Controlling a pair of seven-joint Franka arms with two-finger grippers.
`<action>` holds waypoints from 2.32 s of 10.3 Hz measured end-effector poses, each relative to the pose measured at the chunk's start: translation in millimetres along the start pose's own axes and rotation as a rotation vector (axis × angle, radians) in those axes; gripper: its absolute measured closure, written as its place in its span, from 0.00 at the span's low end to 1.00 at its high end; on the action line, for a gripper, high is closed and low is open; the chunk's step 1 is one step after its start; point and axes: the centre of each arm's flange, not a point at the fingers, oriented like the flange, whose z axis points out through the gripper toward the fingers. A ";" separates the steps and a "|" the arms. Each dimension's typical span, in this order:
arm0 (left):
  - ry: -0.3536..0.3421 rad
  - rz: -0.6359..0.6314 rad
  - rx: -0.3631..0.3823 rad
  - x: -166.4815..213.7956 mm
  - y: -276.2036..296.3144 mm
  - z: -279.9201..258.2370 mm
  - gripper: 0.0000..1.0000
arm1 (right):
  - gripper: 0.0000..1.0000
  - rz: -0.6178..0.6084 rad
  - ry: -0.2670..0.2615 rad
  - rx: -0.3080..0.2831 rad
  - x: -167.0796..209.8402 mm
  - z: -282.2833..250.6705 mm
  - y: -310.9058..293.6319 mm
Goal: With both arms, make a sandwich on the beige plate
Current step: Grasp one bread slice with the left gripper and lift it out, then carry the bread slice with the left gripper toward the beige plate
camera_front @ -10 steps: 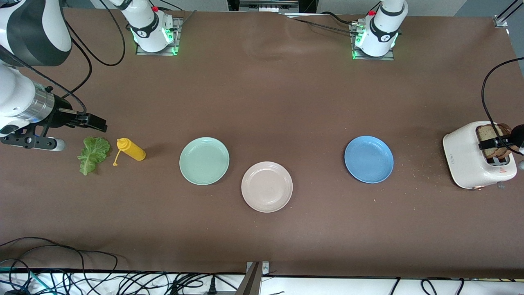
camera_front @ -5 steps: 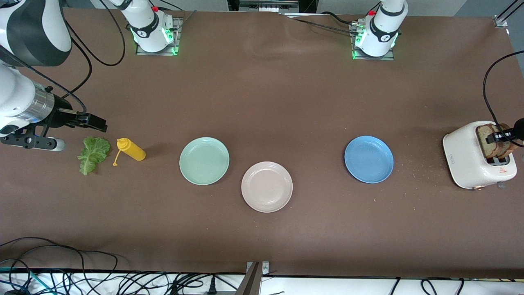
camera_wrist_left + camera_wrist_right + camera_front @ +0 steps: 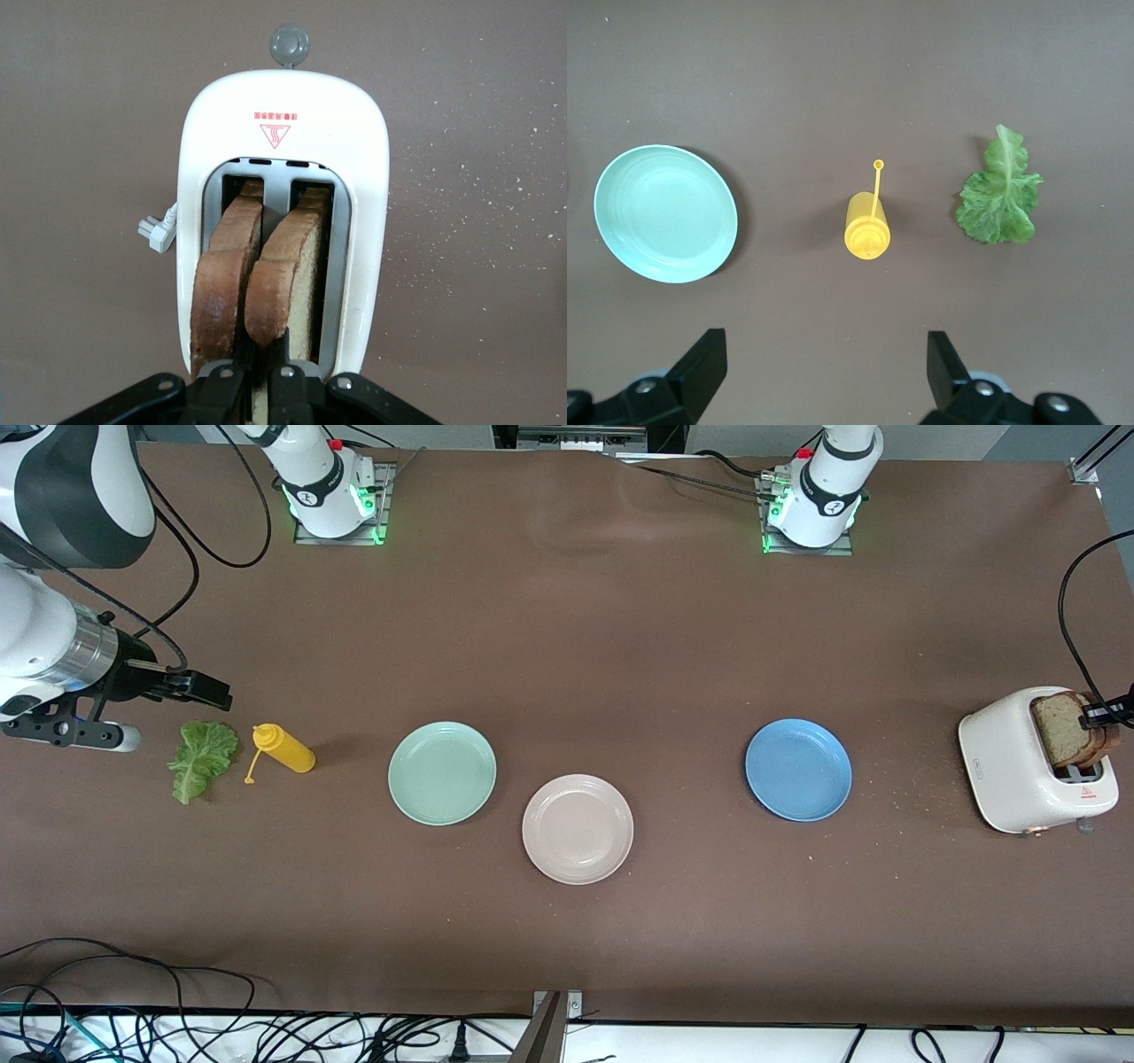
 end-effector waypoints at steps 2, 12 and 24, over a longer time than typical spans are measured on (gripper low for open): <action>0.004 0.001 0.001 0.3 0.6 -1.5 0.92 | 0.00 0.000 0.000 0.000 0.0 0.0 0.0; 0.112 0.065 -0.126 -7.4 91.7 -115.2 0.93 | 0.00 0.000 -0.001 0.000 0.0 0.5 0.1; -0.190 0.213 -0.770 18.2 323.7 -62.8 0.93 | 0.00 -0.019 -0.003 0.003 0.1 1.2 0.0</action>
